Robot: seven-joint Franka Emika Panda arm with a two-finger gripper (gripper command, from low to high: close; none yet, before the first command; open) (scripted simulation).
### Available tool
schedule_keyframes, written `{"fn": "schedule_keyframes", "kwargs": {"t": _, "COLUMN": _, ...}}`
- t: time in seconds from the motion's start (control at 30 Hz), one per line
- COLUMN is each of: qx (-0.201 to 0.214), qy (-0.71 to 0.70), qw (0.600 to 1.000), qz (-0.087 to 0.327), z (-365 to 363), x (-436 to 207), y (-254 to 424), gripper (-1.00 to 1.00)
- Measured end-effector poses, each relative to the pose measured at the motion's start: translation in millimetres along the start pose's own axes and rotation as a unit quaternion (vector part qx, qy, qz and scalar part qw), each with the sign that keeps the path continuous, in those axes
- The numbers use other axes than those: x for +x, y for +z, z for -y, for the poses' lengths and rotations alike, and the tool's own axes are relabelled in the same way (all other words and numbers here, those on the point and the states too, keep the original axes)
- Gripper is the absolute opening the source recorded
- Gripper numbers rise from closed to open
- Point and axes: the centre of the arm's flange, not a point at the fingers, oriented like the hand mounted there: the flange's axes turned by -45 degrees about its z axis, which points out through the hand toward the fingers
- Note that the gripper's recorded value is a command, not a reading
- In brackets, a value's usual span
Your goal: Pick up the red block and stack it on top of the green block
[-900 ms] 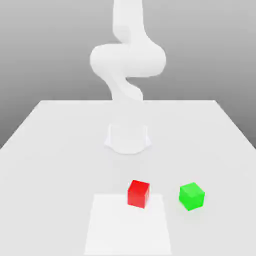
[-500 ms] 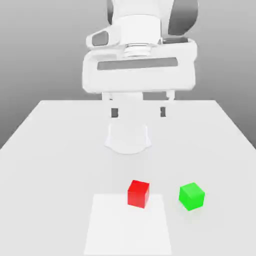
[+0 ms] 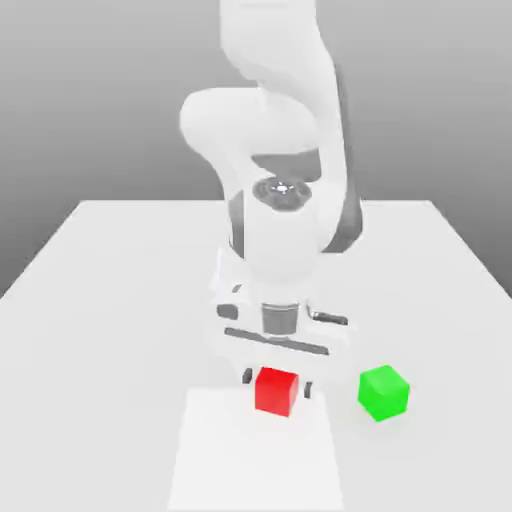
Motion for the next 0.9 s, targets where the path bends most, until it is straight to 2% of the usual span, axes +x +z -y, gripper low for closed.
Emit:
{"fn": "schedule_keyframes", "kwargs": {"t": 0.13, "qx": 0.000, "qy": 0.000, "qw": 1.000, "qz": 0.000, "z": 0, "x": 0, "y": 1, "gripper": -1.00}}
{"fn": "schedule_keyframes", "kwargs": {"t": 0.4, "qx": -0.001, "qy": 0.000, "qw": 1.000, "qz": 0.000, "z": 1, "x": 0, "y": -57, "gripper": -1.00}}
{"fn": "schedule_keyframes", "kwargs": {"t": 0.73, "qx": -0.002, "qy": 0.040, "qw": 0.999, "qz": -0.001, "z": 131, "x": -49, "y": -95, "gripper": -1.00}}
{"fn": "schedule_keyframes", "kwargs": {"t": 0.9, "qx": -0.028, "qy": 0.045, "qw": 0.999, "qz": -0.012, "z": 137, "x": -51, "y": -80, "gripper": -1.00}}
